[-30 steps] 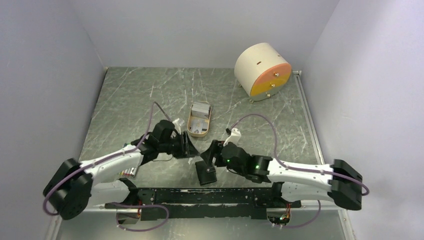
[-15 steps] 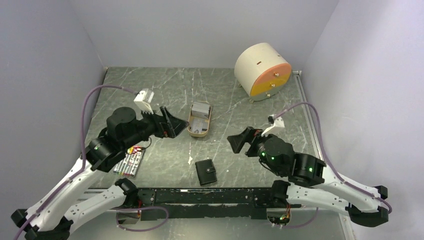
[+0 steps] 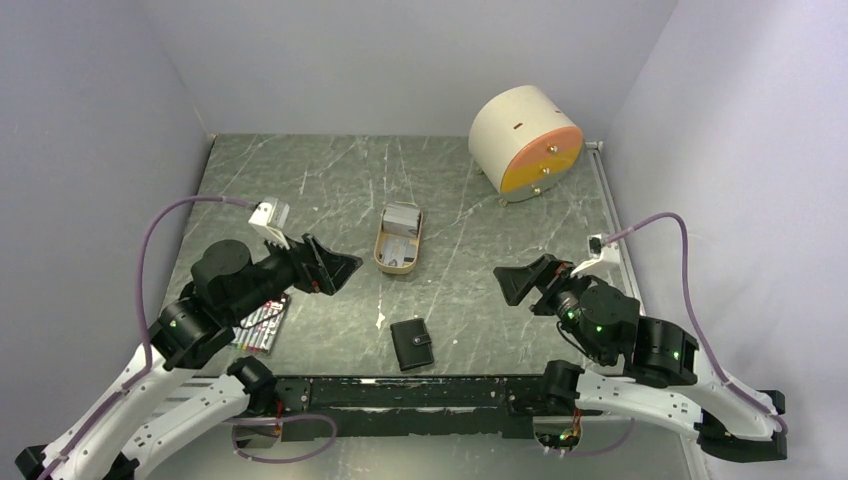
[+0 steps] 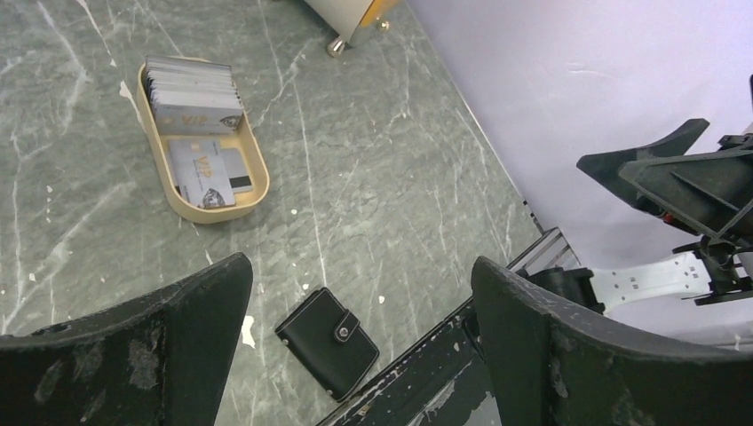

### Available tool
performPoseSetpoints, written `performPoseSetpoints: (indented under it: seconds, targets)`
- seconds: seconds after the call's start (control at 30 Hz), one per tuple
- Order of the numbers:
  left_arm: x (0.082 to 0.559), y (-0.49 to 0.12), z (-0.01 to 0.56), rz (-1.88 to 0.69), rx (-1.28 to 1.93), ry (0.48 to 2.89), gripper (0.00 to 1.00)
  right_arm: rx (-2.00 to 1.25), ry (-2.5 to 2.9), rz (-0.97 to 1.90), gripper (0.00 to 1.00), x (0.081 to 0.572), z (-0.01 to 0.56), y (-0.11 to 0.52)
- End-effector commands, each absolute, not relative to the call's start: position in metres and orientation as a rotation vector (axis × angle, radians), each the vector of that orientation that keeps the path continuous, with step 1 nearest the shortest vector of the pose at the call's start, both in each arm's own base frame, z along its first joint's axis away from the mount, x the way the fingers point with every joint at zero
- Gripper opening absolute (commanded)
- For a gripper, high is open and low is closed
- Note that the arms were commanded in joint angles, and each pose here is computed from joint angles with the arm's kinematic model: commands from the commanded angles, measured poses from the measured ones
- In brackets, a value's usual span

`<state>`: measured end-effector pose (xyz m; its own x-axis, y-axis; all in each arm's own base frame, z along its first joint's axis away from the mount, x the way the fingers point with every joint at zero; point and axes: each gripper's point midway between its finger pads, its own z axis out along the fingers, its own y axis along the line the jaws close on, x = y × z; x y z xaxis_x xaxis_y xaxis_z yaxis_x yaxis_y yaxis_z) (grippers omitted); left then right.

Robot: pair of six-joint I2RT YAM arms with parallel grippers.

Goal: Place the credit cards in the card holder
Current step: Reset both arms

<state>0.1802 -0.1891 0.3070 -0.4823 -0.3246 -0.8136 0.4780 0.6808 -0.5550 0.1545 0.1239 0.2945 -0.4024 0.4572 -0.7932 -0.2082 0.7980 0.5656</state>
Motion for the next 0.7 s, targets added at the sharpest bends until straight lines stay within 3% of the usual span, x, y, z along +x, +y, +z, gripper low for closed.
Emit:
performPoseSetpoints:
  seconds: [0.0,0.67]
  targets:
    - [0.185,-0.189,0.295,-0.915,0.125,1.886,0.98,0.19,1.876,0.64,1.0,0.158,0.28,0.115]
    - [0.192,-0.183,0.302,-0.866,0.1,1.866,0.98,0.243,1.772,0.675,1.0,0.157,0.309,0.09]
